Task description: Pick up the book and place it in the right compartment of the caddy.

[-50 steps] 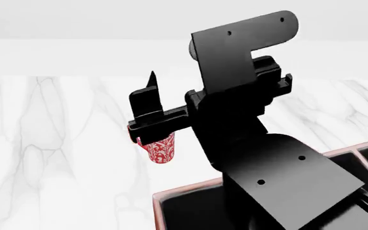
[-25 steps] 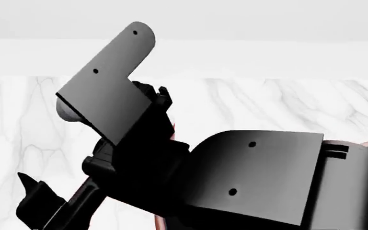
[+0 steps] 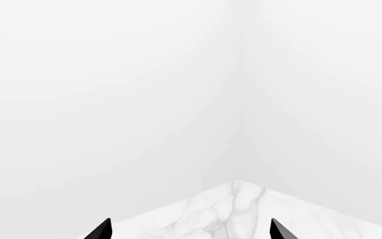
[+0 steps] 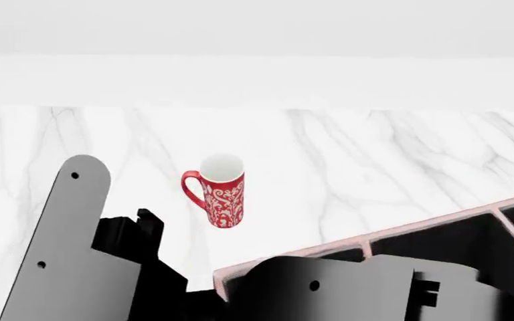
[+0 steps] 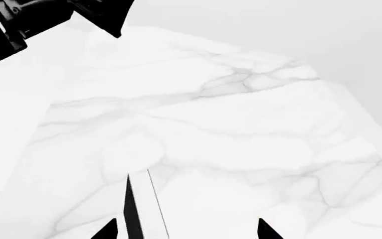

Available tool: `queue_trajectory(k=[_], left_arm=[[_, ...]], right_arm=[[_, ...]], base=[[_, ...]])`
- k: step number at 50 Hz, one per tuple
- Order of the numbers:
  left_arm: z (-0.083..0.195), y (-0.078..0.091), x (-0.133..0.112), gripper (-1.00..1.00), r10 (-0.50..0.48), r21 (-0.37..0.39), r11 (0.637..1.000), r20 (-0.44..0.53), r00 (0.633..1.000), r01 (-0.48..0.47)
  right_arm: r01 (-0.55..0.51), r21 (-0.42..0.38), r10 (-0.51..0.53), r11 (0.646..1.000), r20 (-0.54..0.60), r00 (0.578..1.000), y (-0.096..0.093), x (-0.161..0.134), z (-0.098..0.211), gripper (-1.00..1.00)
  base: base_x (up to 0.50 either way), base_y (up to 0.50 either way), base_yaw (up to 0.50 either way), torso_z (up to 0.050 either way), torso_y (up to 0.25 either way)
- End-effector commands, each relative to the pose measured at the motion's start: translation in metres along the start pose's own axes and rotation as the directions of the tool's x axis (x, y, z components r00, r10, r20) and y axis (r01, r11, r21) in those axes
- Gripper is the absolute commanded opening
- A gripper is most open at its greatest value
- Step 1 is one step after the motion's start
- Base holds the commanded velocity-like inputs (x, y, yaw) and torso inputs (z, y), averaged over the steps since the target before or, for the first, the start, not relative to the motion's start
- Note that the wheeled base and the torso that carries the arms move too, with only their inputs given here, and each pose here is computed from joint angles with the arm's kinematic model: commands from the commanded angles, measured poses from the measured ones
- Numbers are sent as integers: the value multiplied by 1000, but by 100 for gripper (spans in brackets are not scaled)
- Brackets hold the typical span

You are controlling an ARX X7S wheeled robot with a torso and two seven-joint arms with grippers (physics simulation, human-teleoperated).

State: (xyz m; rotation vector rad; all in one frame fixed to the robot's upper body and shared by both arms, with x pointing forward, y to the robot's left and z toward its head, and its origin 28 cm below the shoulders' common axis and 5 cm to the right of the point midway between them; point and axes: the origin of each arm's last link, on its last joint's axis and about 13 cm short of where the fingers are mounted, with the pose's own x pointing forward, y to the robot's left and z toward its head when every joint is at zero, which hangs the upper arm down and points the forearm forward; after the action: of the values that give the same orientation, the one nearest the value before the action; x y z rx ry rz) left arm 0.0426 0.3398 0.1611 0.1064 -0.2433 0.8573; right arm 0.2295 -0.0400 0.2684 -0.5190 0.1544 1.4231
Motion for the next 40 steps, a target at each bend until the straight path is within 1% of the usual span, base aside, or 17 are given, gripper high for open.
queue_trajectory(k=[1,5,17,21,26,36,40], left_arm=[[0,0,0,100,0,1,1000,-1,1000,0],[-1,0,0,100,-3,3,1000,-2,1000,3],[0,-2,1,100,-8,7,1000,-2,1000,8],[0,-3,1,100,-10,7,1000,-1,1000,10],[0,-2,0,100,-10,9,1000,-1,1000,10],[-2,-2,1,100,-13,7,1000,-4,1000,13],[-2,-1,0,100,-9,8,1000,-4,1000,9]], right_arm=[[-40,-32,39,999,-44,998,0,6,-13,100],[-34,-16,33,999,-52,998,-4,11,-20,100],[-47,-1,47,999,-75,996,-9,29,-34,100],[-63,22,64,998,-74,995,-10,39,-42,100],[-77,32,80,996,-77,994,-11,50,-52,100],[-119,52,122,992,-69,990,-15,69,-58,100],[-137,70,142,988,-73,987,-14,80,-67,100]], base=[[0,0,0,0,0],[0,0,0,0,0],[0,0,0,0,0],[0,0,0,0,0],[0,0,0,0,0],[0,0,0,0,0],[0,0,0,0,0]])
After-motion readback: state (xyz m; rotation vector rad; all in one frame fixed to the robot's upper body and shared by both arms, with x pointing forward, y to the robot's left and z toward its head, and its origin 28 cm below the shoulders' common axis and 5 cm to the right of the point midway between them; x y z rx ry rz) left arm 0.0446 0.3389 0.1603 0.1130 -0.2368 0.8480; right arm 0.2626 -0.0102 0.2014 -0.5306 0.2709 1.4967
